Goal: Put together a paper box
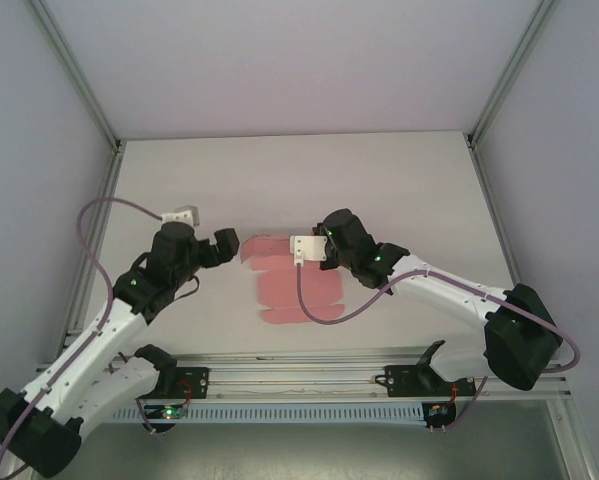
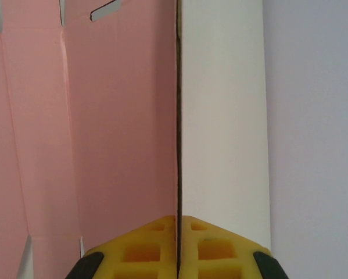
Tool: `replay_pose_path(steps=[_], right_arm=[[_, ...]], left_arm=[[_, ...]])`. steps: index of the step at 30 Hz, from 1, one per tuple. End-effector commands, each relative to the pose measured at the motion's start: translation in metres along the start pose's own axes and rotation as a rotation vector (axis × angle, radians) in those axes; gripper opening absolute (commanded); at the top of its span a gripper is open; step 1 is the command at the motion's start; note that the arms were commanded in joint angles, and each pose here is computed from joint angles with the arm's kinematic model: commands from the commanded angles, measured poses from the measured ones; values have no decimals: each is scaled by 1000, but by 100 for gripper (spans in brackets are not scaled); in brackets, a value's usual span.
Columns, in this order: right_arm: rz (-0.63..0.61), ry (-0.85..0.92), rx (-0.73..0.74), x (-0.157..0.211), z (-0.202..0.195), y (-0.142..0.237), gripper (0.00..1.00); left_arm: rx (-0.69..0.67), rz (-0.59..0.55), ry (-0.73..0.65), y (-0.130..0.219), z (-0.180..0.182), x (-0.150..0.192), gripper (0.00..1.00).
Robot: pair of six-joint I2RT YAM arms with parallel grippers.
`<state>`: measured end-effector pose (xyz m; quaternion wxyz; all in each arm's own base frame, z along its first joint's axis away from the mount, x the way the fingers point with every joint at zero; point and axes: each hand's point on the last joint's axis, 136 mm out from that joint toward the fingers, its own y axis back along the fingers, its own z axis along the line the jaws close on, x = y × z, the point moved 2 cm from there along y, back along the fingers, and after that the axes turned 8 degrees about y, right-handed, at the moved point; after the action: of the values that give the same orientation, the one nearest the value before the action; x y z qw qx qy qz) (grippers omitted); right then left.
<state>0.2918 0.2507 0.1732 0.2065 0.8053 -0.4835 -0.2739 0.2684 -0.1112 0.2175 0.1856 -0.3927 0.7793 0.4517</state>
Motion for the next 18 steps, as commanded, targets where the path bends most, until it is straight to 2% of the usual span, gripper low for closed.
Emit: replay_pose_path(steps=[1, 6, 18], right_arm=[[-48, 5, 14, -9, -2, 6, 2], [-49, -15, 20, -9, -3, 9, 2], [-56, -42, 2, -10, -3, 7, 2]], left_arm=[[28, 1, -75, -12, -22, -17, 100], [65, 132, -121, -37, -36, -4, 100], [202, 223, -176, -47, -47, 23, 100]])
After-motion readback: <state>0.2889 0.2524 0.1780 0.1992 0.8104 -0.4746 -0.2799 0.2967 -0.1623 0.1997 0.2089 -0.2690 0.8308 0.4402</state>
